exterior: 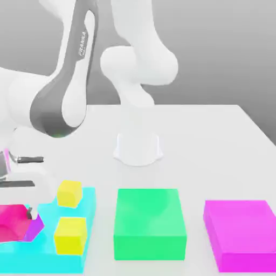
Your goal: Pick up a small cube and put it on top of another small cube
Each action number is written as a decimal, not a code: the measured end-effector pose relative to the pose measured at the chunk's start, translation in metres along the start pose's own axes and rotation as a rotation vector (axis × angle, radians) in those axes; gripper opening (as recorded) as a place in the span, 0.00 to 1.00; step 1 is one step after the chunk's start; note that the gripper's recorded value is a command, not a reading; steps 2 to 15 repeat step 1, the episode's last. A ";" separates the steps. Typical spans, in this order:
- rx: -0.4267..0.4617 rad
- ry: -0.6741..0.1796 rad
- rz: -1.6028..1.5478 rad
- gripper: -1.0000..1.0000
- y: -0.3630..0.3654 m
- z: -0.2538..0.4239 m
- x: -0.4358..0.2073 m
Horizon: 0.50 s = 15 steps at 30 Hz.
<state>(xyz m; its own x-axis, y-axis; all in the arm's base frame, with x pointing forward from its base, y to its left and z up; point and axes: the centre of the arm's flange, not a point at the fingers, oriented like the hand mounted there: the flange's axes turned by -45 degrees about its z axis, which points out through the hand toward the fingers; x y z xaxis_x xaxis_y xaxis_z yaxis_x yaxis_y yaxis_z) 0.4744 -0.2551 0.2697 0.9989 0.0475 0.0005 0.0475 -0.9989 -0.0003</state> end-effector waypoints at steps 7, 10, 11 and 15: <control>0.000 0.000 0.000 1.00 0.000 -0.016 0.000; 0.000 0.000 0.000 1.00 0.000 -0.016 0.000; 0.000 0.000 0.000 1.00 0.000 -0.016 0.000; 0.000 0.000 0.000 1.00 0.000 -0.016 0.000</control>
